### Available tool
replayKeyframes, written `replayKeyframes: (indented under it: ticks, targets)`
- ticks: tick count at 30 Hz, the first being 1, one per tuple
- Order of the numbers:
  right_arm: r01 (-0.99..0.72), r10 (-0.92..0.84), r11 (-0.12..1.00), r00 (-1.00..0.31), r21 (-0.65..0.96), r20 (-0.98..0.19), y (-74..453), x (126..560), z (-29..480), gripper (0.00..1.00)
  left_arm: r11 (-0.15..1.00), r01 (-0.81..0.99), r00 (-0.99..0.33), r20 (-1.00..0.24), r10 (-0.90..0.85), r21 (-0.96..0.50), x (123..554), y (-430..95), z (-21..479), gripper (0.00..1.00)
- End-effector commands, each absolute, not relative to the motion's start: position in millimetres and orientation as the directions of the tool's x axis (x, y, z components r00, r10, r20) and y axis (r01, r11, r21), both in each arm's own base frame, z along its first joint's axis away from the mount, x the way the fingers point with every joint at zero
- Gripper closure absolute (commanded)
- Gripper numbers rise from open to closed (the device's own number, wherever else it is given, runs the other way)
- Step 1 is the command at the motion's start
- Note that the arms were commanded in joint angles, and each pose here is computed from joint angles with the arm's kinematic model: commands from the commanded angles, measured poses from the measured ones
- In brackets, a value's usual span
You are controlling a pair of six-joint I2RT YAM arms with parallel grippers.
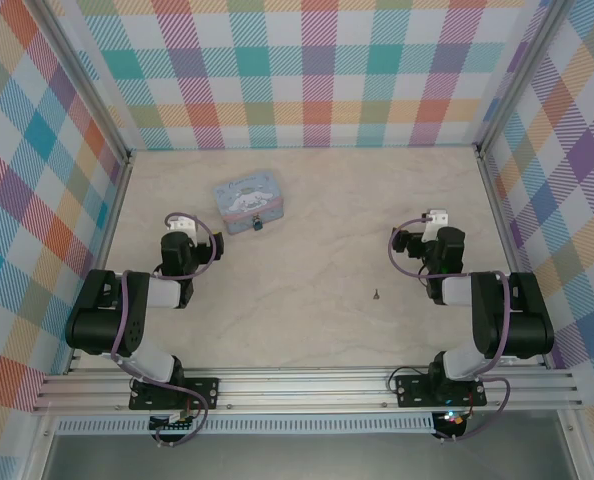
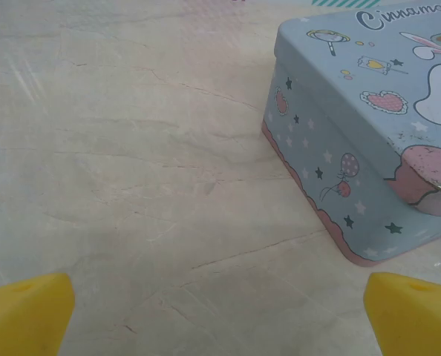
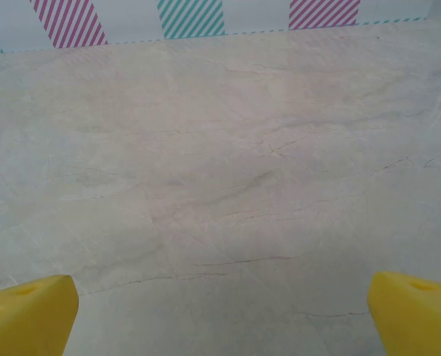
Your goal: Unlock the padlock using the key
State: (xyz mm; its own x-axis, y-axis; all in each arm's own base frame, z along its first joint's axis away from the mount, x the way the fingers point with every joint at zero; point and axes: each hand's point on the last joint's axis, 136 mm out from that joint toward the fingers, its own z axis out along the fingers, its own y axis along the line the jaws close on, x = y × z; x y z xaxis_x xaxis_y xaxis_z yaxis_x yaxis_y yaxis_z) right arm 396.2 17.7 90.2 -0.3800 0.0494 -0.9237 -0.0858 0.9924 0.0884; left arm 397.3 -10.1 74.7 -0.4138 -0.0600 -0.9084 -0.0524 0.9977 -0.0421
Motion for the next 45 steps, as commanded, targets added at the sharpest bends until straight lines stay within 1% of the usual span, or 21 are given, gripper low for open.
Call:
replayKeyframes:
  ticks: [1,36,38,40,45]
  targets:
    - [-0.086,0.056,0.992,-0.371,0.095,-0.927,18.7,397.5,91.7,0.0,0.997,-0.055,-0.406,-0.911,-0.072,-0.055,398.3,-10.4,78.2,0.0]
    - [-0.087,0.056,0.992,-0.372,0.095,-0.927,19.0,397.1,91.7,0.0,0.997,-0.053,-0.403,-0.912,-0.073,-0.056,398.4,-10.9,79.0,0.0]
    - [-0.089,0.056,0.991,-0.369,0.095,-0.928,19.3,396.8,92.3,0.0,0.998,-0.021,-0.404,-0.912,-0.063,-0.06,397.7,-16.1,79.2,0.0]
    - [-0.098,0.053,0.991,-0.371,0.096,-0.927,20.6,396.0,94.3,0.0,0.998,0.02,-0.403,-0.914,-0.044,-0.057,396.5,-22.5,82.6,0.0]
    - [-0.087,0.061,0.991,-0.362,0.099,-0.93,19.2,388.1,119.0,0.0,0.998,-0.035,-0.363,-0.929,-0.067,-0.058,388.4,-12.9,109.4,0.0]
